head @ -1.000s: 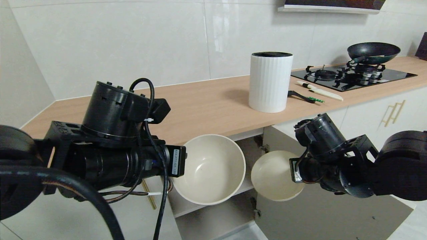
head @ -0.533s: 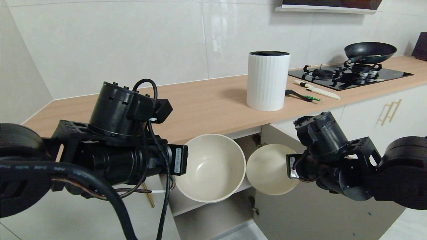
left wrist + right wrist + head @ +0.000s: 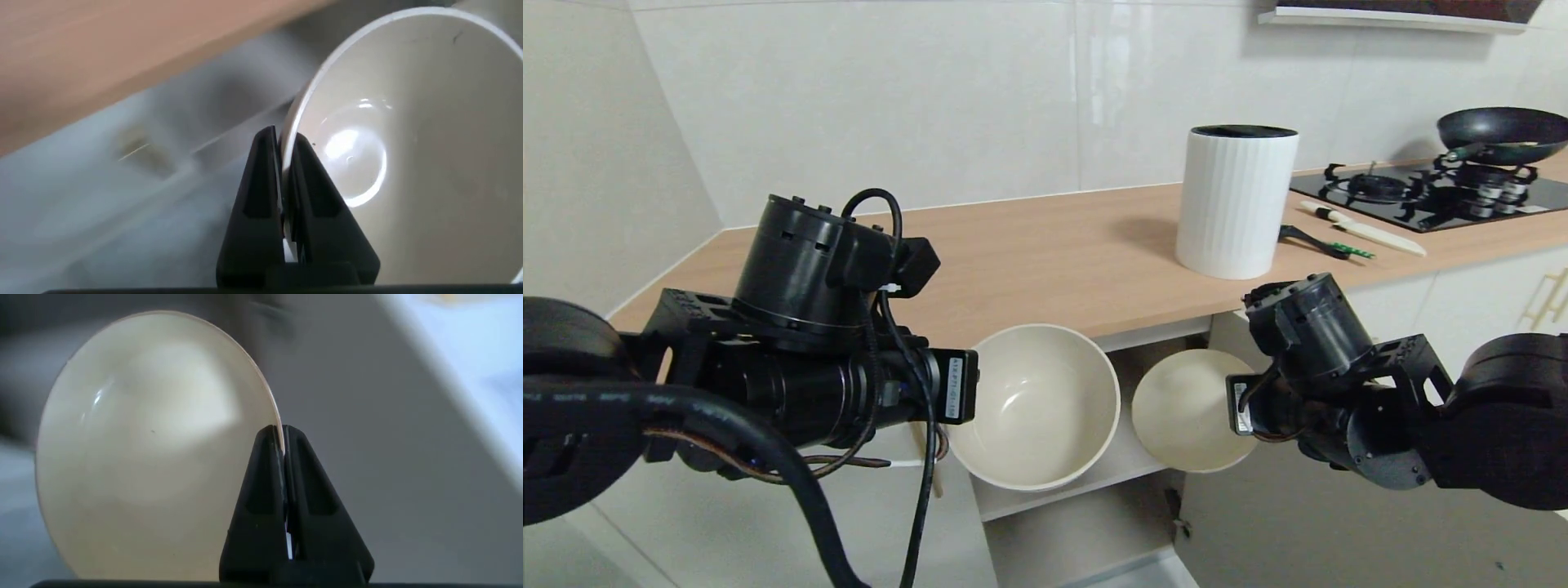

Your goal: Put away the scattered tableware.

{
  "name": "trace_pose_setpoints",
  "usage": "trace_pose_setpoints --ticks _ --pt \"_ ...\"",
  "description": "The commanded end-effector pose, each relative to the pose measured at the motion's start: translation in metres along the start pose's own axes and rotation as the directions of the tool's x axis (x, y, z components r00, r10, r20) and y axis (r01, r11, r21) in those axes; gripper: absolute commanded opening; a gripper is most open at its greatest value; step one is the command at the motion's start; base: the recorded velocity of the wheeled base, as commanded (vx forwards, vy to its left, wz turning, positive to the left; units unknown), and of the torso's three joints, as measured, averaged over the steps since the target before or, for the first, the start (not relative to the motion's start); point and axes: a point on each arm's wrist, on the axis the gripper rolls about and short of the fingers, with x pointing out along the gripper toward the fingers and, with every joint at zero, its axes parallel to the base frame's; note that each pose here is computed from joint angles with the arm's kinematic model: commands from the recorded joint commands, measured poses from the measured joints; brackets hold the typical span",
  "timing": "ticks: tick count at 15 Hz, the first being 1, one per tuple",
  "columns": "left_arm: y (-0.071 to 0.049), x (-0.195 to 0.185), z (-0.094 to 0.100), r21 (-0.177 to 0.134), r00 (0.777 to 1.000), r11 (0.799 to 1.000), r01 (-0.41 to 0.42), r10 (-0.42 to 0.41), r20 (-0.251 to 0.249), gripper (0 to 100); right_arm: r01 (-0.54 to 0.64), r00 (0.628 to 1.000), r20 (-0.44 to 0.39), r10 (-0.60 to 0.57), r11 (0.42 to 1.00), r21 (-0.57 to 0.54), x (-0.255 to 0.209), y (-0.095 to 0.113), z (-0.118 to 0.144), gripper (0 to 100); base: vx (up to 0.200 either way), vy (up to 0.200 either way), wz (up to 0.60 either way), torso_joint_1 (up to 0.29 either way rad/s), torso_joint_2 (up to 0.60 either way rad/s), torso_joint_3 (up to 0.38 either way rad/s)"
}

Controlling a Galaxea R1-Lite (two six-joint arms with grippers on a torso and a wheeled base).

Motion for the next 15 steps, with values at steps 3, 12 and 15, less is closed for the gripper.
trace_pose_setpoints --ticks 3,12,15 --pt "0.01 -0.013 0.009 -0.008 0.992 0.993 -0.115 0.116 0.046 0 0.006 1.0 -0.01 -0.006 1.0 -0.019 0.002 0.0 -0.005 0 0.0 0.0 0.0 0.0 0.0 0.0" --pt "0.01 -0.008 0.008 -0.003 0.992 0.993 -0.119 0.119 0.03 0 -0.001 1.0 -0.018 0.0 0.999 -0.046 0.0 0.003 -0.01 0 0.0 0.0 0.0 -0.014 0.05 0.036" --pt "0.009 -0.008 0.007 -0.003 0.992 0.993 -0.12 0.12 0.028 0 -0.011 1.0 -0.024 0.01 0.998 -0.067 -0.003 0.006 -0.014 0 0.0 0.0 0.0 -0.098 0.4 0.302"
